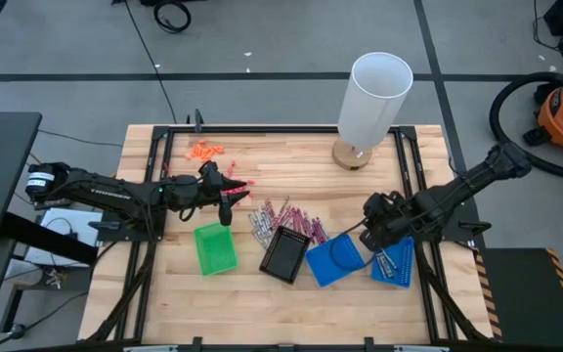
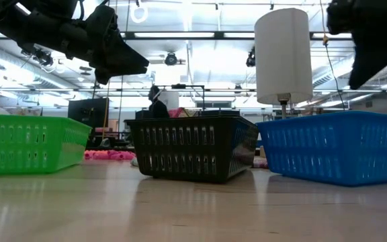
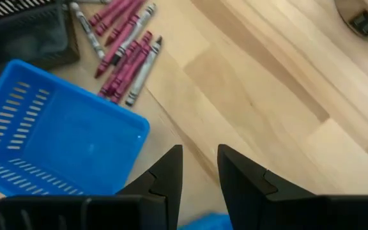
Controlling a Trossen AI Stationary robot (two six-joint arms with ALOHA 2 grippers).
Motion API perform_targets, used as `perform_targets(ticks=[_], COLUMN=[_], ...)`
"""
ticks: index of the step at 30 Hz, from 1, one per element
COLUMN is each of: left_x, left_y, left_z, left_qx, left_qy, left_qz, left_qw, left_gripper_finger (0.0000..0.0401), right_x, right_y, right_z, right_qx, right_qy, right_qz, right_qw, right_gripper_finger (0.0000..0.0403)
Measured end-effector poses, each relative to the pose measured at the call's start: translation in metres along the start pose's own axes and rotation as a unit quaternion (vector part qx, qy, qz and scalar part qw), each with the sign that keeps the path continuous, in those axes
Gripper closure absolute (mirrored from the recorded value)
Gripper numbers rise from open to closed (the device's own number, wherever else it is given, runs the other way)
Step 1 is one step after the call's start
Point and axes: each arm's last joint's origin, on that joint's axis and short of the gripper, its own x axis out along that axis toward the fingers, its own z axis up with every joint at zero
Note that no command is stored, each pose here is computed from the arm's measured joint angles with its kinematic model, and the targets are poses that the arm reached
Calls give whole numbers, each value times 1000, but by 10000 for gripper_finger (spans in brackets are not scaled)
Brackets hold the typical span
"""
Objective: Sort crayons
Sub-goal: Put the black crayon into the right blue bin
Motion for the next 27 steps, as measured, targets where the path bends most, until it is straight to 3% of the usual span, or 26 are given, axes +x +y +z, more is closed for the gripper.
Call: perform_targets(ticks=[27], left_x=[0], left_y=[0], left_z=[0], left_qx=[4], left_qy=[2], left_qz=[1], left_qw=[1000], left_gripper_finger=[252], right_x=[33], right_y=[2], right_z=[44], right_qx=[-65], right_qy=[-1], right_qz=[36], right_qw=[997], right_gripper_finger=[296])
